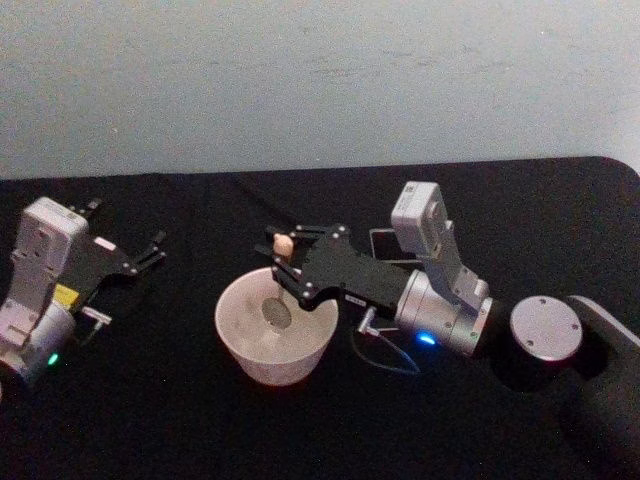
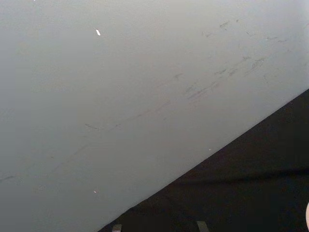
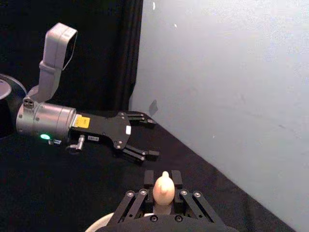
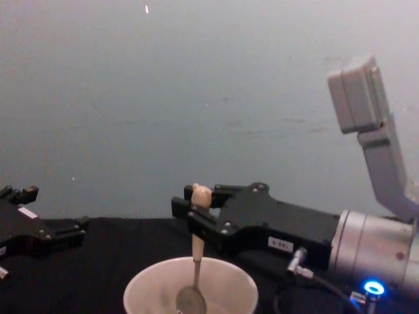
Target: Pick up the stirring spoon with one hand, stir inside the cup, then place it back in its original position.
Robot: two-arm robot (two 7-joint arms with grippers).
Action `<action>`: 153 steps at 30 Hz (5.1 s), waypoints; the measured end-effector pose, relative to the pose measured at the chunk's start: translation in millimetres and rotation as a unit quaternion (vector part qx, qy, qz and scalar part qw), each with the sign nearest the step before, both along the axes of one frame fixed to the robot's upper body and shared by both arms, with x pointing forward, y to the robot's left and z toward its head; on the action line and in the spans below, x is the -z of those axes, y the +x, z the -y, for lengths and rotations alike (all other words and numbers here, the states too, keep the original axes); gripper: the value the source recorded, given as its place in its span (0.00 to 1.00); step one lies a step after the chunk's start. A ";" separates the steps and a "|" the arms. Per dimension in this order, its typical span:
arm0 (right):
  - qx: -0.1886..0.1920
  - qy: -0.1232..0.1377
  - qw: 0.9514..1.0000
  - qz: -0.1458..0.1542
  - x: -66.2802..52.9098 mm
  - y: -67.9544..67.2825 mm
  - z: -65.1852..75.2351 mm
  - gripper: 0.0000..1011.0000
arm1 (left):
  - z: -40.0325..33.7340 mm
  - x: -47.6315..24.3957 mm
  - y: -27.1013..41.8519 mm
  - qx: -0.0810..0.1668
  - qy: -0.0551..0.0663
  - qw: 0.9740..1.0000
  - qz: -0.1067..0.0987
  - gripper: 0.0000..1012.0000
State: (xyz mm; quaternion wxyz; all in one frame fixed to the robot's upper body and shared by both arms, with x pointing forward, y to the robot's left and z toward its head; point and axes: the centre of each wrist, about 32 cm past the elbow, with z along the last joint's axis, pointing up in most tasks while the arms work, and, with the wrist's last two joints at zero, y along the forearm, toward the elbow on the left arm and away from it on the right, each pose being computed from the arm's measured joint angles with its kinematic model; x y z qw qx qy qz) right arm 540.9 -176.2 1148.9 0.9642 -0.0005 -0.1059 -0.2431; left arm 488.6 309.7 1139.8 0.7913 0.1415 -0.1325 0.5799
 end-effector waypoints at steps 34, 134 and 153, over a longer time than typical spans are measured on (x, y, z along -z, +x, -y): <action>0.011 0.009 1.000 -0.016 -1.2 -24.1 23.8 0.21 | 0.0 0.0 0.0 0.000 0.000 1.000 0.000 0.99; 0.043 0.023 0.999 -0.022 4.0 -0.6 -6.2 0.21 | 0.0 0.0 0.0 0.000 0.000 1.000 0.000 0.99; 0.039 0.022 0.999 -0.030 2.5 -21.0 17.1 0.21 | 0.0 0.0 0.0 0.000 0.000 1.000 0.000 0.99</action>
